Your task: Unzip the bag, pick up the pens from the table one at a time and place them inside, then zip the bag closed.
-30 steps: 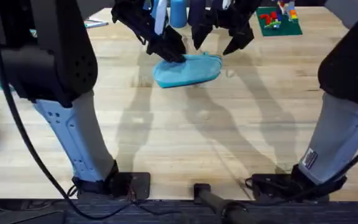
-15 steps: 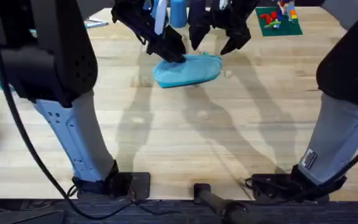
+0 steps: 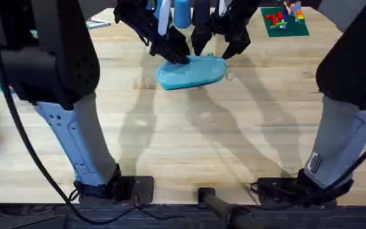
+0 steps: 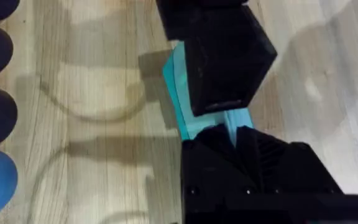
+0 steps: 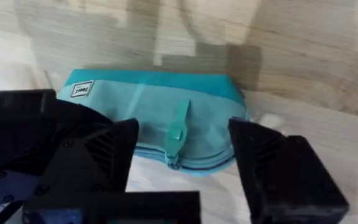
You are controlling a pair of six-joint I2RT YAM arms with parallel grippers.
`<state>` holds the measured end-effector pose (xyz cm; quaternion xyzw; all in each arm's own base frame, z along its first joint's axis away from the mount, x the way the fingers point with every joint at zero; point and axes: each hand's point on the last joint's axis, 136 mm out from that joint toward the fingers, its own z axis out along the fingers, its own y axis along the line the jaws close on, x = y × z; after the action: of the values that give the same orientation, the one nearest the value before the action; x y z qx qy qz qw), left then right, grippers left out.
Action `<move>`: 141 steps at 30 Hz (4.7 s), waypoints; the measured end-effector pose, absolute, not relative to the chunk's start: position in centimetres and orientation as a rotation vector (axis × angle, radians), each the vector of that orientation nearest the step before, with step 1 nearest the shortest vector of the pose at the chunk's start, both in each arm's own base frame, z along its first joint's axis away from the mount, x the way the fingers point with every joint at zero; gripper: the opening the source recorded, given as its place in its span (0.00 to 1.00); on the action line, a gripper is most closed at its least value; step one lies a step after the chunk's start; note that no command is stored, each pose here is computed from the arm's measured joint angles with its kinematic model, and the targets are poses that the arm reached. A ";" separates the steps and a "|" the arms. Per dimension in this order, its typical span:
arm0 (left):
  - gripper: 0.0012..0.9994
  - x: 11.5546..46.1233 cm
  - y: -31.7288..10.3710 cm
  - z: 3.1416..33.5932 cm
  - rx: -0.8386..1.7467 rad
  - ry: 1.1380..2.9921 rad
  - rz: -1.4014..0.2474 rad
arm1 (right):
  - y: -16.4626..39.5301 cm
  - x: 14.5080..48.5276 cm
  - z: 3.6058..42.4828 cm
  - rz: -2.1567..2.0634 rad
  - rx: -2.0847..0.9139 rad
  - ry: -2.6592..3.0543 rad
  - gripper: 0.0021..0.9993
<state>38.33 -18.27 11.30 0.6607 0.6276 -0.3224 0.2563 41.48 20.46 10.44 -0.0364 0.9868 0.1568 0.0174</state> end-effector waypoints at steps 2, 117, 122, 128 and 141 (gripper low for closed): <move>0.04 38.3 -18.3 11.3 1.793 1.703 -0.875 | 20.5 41.4 10.4 0.487 -0.117 3.068 0.82; 0.04 38.1 -18.9 11.5 1.797 1.684 -0.887 | 12.0 39.6 13.5 0.205 -0.118 3.183 0.03; 0.04 38.1 -18.9 11.5 1.797 1.681 -0.888 | 12.0 39.9 13.3 0.205 -0.117 3.175 0.03; 0.04 38.1 -18.9 11.5 1.798 1.683 -0.887 | 11.3 39.9 11.0 0.184 -0.101 3.191 0.03; 0.04 38.0 -19.0 11.5 1.801 1.683 -0.892 | 10.9 39.2 4.9 0.181 -0.018 3.214 0.03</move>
<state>38.01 -19.01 11.45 0.6639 0.6205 -0.3288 0.2572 39.25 10.89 4.92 -0.0056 0.9976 0.0561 -0.0389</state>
